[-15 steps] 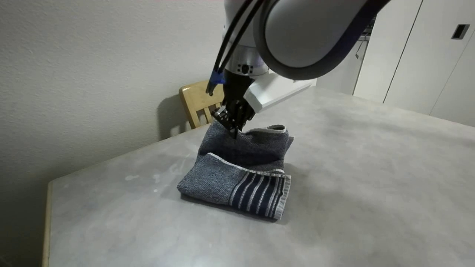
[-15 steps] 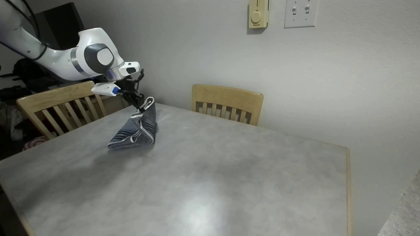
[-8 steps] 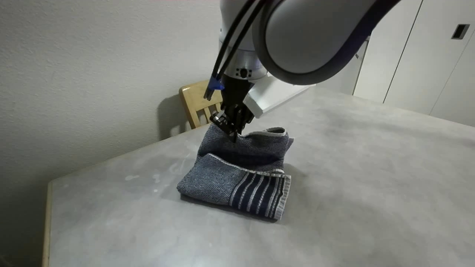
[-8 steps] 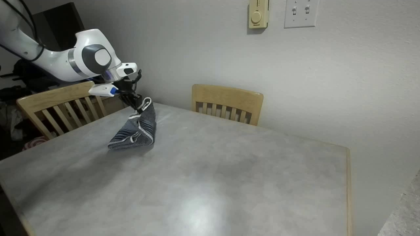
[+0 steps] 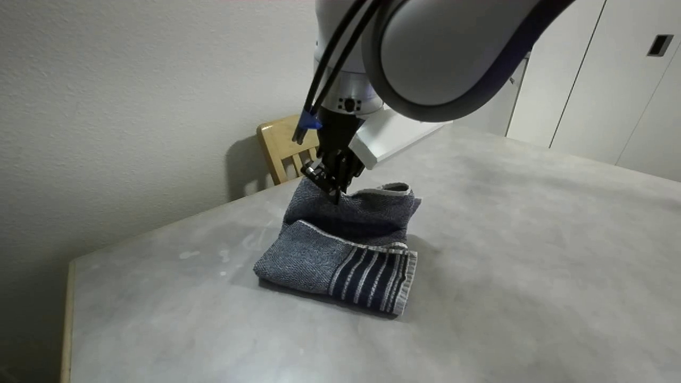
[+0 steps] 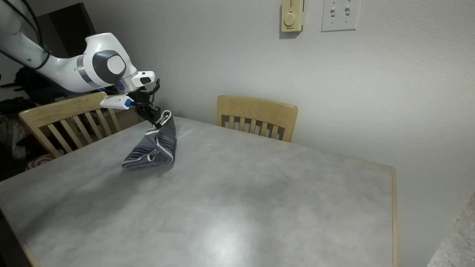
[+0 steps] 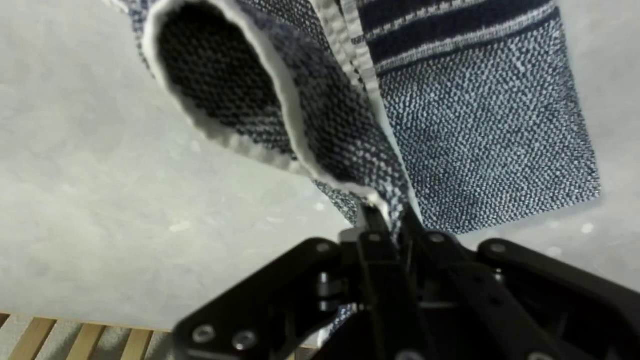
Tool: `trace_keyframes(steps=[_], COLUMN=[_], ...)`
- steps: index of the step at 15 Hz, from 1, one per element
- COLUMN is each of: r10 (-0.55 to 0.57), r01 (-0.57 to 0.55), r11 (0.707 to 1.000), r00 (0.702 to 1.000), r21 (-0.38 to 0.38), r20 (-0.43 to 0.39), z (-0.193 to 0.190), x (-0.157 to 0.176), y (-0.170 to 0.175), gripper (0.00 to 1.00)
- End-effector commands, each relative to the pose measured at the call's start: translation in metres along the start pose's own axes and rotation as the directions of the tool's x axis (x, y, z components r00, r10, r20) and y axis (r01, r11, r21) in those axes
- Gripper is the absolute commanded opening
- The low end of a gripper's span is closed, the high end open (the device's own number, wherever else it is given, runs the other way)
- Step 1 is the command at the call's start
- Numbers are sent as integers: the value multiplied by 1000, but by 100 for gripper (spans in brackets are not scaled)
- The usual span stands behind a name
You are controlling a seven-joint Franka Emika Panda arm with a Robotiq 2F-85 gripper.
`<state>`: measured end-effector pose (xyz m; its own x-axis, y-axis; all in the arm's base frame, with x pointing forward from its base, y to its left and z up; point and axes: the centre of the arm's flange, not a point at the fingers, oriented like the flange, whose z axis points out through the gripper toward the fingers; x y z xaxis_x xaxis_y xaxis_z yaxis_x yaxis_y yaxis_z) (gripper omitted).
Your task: Fold the towel
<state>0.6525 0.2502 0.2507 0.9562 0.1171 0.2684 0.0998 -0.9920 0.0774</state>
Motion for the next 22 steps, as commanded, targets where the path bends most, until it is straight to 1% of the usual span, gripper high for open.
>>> trace_keyframes(steps=[1, 5, 9, 12, 15, 16, 19, 22], r10=[2, 8, -20, -13, 48, 86, 173, 247], r01=[-2, -10, 12, 1, -58, -93, -173, -254], r11=[1000, 999, 994, 993, 994, 993, 985, 961], r00=[1000, 1000, 997, 995, 994, 992, 985, 966], r21=[-7, -48, -106, -122, -95, -78, 3, 105], r20=[-4, -30, -72, -94, -99, -91, -18, 74], z=[-1, -13, -24, -27, -28, -28, -25, -23], x=[-1, -10, -21, -25, -24, -22, -19, -18], y=[0, -12, -39, -53, -59, -59, -62, -64], gripper=[2, 2, 2, 2, 2, 2, 2, 2])
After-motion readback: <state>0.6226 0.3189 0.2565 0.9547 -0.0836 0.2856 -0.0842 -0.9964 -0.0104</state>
